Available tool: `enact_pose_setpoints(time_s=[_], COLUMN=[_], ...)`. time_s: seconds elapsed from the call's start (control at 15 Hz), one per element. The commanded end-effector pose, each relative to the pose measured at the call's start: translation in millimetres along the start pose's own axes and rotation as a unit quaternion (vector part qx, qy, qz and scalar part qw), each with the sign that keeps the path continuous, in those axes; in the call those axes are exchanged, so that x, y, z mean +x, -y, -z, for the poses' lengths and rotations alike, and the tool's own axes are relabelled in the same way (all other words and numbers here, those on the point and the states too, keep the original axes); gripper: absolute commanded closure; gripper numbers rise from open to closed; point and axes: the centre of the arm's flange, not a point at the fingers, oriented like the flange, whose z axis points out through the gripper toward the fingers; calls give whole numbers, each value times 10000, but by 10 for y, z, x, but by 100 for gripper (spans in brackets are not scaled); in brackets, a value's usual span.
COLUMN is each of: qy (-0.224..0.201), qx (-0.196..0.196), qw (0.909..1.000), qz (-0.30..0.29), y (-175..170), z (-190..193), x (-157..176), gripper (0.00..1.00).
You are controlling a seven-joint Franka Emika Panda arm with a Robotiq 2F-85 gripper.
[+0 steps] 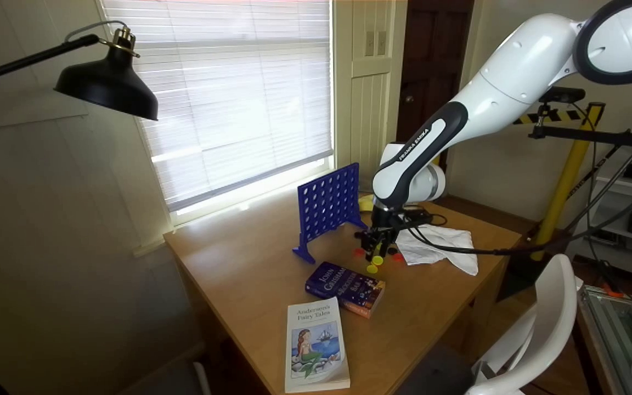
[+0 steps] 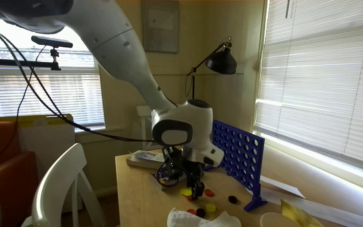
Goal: Put one yellow disc on the stacked discs
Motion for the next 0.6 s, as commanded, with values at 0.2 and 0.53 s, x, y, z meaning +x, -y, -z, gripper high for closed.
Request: enact_pose_setpoints(time_s=[0.2,0.53], qy=[-164,-115], qx=[-438,-672], qw=[9885,9598], qz=[1435,2724], y=[89,143], z=[90,134], x=[-23,-2], gripper=[36,34])
